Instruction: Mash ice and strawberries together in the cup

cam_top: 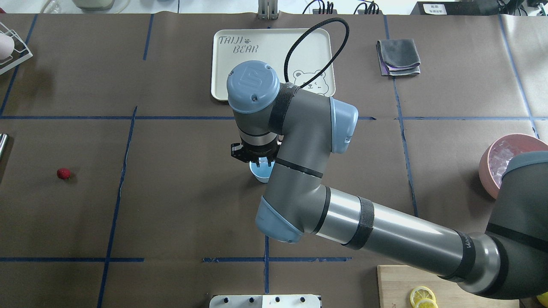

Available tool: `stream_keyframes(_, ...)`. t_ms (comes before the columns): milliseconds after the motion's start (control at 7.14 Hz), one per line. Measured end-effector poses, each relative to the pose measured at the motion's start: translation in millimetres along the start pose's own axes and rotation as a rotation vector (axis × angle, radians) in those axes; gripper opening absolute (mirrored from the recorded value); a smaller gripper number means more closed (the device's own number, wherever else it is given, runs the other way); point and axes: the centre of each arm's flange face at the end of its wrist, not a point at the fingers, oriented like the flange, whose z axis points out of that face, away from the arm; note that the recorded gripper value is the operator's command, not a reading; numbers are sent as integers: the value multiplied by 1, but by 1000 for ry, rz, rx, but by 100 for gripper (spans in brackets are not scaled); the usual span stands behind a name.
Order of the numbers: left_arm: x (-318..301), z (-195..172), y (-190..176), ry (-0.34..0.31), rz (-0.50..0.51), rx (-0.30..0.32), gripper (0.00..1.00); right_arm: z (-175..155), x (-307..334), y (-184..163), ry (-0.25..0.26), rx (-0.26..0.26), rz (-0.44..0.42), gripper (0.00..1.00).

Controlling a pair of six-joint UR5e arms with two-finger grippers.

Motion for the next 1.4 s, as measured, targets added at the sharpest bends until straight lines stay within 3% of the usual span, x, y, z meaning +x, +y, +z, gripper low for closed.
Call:
stream_keyframes(140, 0, 0, 0, 0, 0, 1, 100, 1, 1, 1, 4, -4, 13, 49)
stream_keyframes(280, 1, -1, 0, 0, -1, 1, 100, 1, 0, 3, 4, -6, 47, 69)
stream_keyframes(420, 1, -1, 0, 0, 0, 2, 100, 2, -1, 5, 1, -8, 85, 96)
stream_keyframes(980, 3, -3, -1, -1, -3, 5, 100, -21, 9, 3, -28, 23, 117, 99)
stream_keyframes(1400, 9, -8, -4, -2, -6, 16, 100, -73, 145, 1, -64, 125, 135, 100)
